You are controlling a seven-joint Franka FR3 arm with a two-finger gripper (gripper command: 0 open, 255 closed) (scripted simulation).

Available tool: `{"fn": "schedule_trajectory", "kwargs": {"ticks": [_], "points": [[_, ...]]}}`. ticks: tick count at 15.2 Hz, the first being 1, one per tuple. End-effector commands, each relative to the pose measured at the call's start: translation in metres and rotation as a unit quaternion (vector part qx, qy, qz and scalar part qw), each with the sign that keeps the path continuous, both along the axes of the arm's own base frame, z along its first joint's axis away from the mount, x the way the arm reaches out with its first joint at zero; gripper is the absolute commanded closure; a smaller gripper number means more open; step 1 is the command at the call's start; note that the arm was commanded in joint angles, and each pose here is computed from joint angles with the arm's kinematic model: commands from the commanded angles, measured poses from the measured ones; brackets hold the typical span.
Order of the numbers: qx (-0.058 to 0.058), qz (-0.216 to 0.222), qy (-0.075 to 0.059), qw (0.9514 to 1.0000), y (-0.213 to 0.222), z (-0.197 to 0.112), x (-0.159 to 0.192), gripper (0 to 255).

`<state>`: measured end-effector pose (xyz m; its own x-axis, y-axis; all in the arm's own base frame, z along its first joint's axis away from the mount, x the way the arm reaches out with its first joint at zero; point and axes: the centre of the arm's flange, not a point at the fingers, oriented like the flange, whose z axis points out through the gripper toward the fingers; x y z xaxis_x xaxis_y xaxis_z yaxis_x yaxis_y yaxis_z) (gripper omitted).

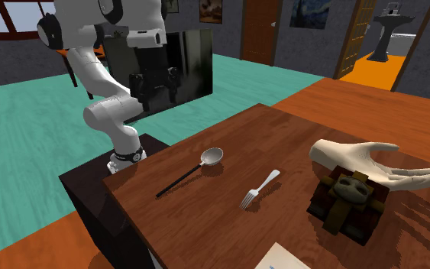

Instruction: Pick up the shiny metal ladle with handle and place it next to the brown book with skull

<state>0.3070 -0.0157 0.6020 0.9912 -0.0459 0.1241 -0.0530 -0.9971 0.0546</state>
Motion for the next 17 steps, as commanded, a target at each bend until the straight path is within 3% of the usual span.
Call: {"fn": "schedule_trajectory", "kwargs": {"ticks": [1,3,5,7,9,11,13,15,17], "points": [[0.0,0.0,0.0,1.0,0.0,0.0,0.0,0],[-0.011,0.079,0.009,0.9968,0.004,-0.024,0.012,0],[-0.021,0.158,0.018,0.9871,0.01,-0.048,0.023,0],[-0.032,0.235,0.027,0.971,0.017,-0.072,0.032,0],[-0.042,0.311,0.036,0.9487,0.024,-0.096,0.04,0],[-0.052,0.385,0.045,0.9202,0.032,-0.121,0.047,0],[-0.062,0.457,0.053,0.8858,0.041,-0.147,0.051,0],[-0.072,0.525,0.061,0.8457,0.049,-0.172,0.054,0],[-0.08,0.591,0.069,0.8001,0.057,-0.198,0.054,0]]}}
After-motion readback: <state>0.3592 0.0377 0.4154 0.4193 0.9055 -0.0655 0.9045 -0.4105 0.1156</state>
